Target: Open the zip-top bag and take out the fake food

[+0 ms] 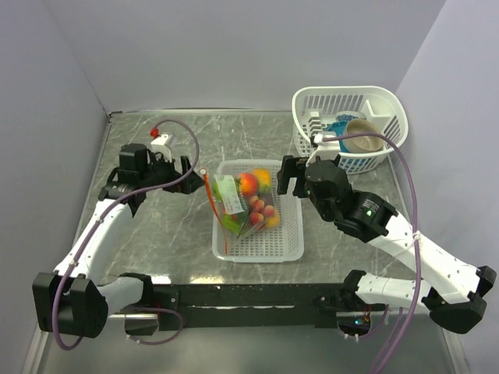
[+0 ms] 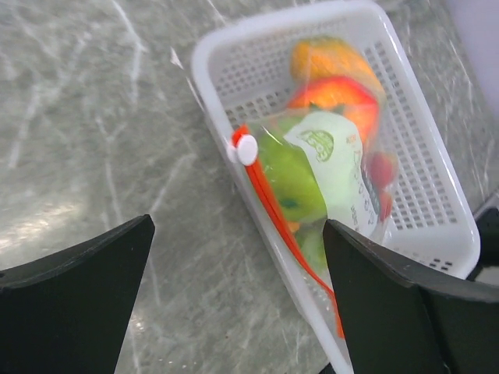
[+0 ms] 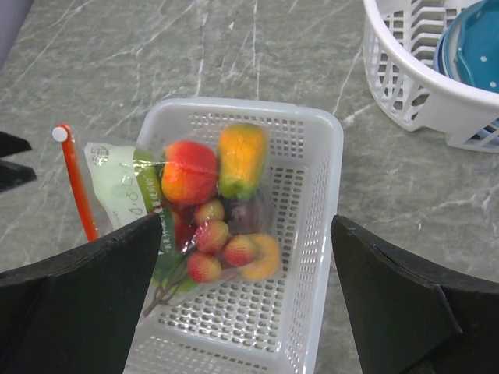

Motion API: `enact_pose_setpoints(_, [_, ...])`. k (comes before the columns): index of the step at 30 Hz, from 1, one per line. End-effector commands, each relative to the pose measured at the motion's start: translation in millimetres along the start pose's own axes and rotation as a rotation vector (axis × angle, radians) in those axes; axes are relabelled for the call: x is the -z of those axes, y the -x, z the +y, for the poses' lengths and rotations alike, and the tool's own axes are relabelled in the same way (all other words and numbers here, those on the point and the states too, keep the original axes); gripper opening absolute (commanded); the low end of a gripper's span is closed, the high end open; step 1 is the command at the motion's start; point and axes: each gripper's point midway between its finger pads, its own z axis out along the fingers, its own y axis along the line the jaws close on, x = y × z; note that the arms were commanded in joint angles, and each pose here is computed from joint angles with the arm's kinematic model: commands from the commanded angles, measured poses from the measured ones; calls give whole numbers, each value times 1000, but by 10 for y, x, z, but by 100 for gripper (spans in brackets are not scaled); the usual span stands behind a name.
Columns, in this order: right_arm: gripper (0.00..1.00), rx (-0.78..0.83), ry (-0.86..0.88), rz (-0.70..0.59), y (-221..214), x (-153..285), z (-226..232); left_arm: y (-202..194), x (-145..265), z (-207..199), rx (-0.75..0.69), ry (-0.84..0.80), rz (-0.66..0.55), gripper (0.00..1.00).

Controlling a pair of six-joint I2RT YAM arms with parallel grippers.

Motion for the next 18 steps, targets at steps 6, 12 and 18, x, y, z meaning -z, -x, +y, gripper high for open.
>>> enact_pose_setpoints(6, [97, -39, -23, -31, 16, 19, -64, -239, -226, -304, -13, -174, 76, 94])
enact_pose_setpoints(12, [97, -48, -29, -26, -10, 15, -75, -218, -378, -290, -26, -193, 99, 64])
enact_pose_setpoints(18, [96, -48, -30, -20, -32, 25, -86, -136, -522, -281, -12, -214, 96, 30])
